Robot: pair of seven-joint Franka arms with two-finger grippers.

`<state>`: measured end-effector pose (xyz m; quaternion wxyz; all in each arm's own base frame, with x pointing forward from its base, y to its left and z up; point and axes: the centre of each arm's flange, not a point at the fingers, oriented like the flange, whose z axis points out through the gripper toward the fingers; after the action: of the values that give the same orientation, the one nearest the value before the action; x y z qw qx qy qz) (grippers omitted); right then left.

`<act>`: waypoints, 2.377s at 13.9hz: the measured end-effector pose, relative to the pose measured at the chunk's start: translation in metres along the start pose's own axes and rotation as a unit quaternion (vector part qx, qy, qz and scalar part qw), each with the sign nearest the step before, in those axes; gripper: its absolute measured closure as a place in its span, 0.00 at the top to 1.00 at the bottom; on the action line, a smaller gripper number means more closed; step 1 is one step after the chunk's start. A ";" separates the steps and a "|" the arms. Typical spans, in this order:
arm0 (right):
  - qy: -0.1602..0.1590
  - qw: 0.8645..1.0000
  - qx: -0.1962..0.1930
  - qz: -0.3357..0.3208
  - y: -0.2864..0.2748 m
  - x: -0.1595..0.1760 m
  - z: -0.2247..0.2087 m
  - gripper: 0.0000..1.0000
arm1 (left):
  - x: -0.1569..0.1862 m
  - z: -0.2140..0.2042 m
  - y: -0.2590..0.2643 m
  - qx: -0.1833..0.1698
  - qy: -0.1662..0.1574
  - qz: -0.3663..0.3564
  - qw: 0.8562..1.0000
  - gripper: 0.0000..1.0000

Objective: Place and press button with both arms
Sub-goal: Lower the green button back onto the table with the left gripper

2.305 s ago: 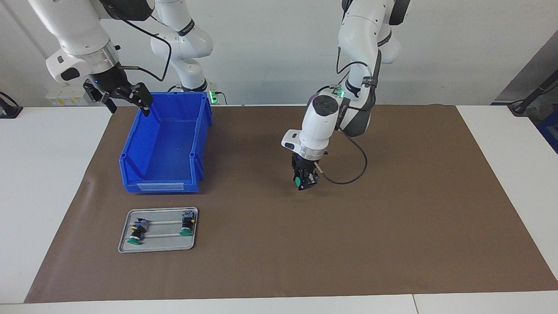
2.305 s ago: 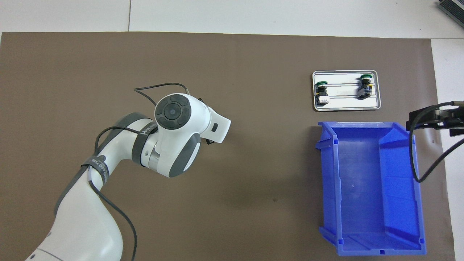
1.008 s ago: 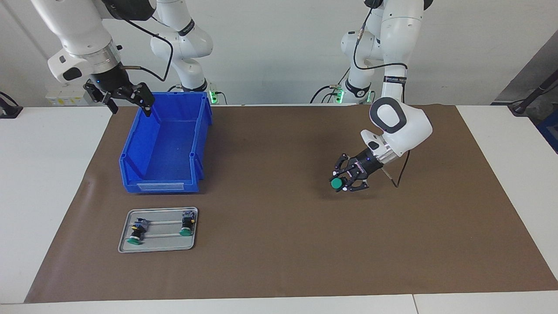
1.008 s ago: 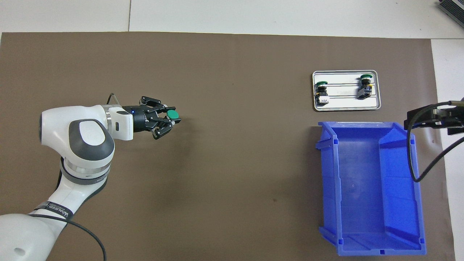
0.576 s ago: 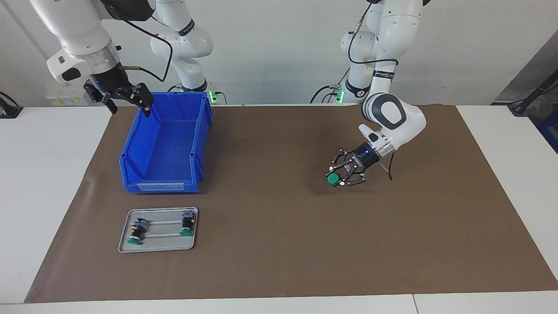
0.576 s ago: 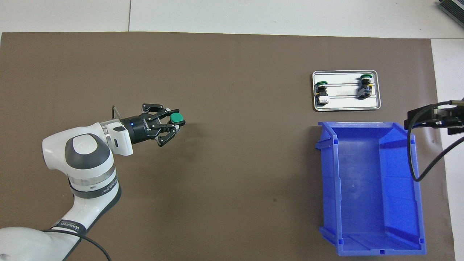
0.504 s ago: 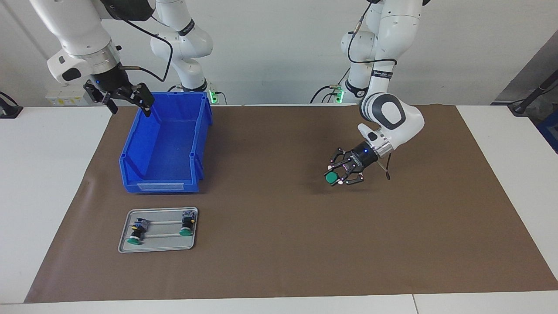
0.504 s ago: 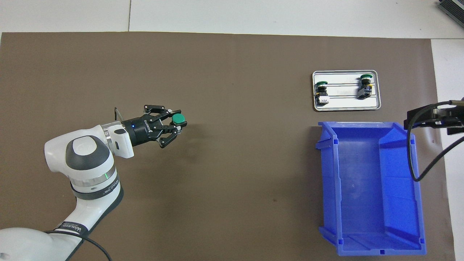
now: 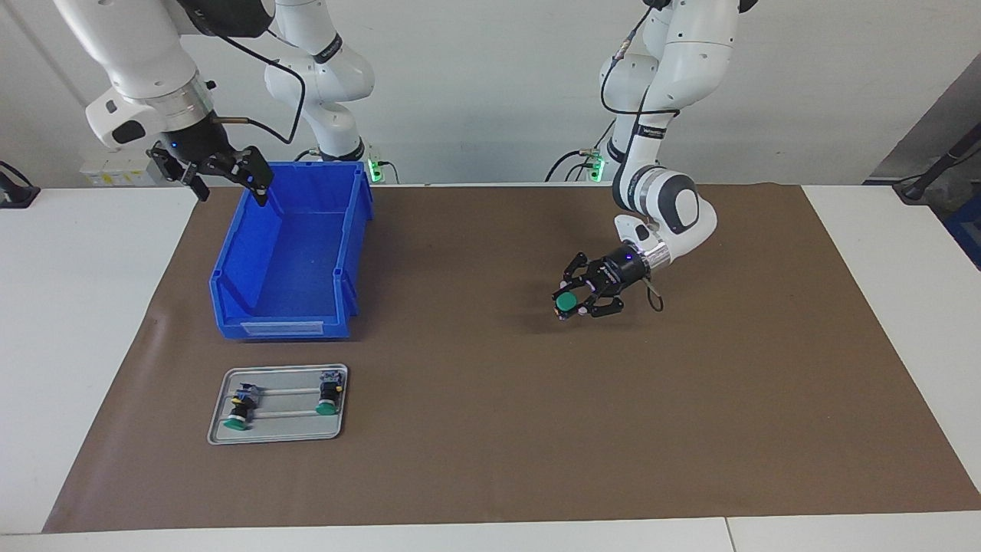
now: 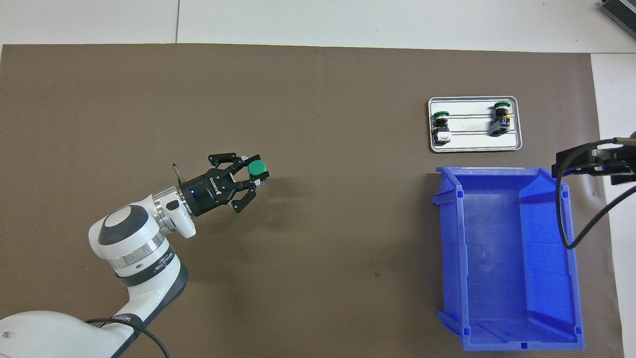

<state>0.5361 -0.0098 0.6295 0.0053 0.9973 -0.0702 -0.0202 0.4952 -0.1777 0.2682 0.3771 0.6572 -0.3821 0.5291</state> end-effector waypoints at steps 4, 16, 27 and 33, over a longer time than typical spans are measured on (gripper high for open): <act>0.000 1.000 0.000 0.001 0.001 0.000 0.000 1.00 | -0.032 -0.017 0.020 -0.010 0.014 0.035 0.999 0.41; 0.000 1.000 0.000 0.002 0.002 0.000 0.000 1.00 | -0.056 -0.042 0.052 -0.009 0.033 0.032 0.999 0.41; 0.000 1.000 0.000 0.002 0.002 0.000 0.000 1.00 | -0.062 -0.046 0.057 -0.009 0.028 0.025 0.999 0.41; 0.000 1.000 0.000 0.002 0.002 0.000 0.000 1.00 | -0.063 -0.048 0.055 -0.005 0.022 0.025 0.999 0.91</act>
<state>0.5361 -0.0115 0.6296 0.0051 0.9972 -0.0718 -0.0201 0.4164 -0.1518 0.2184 0.3755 0.6337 -0.3930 0.5505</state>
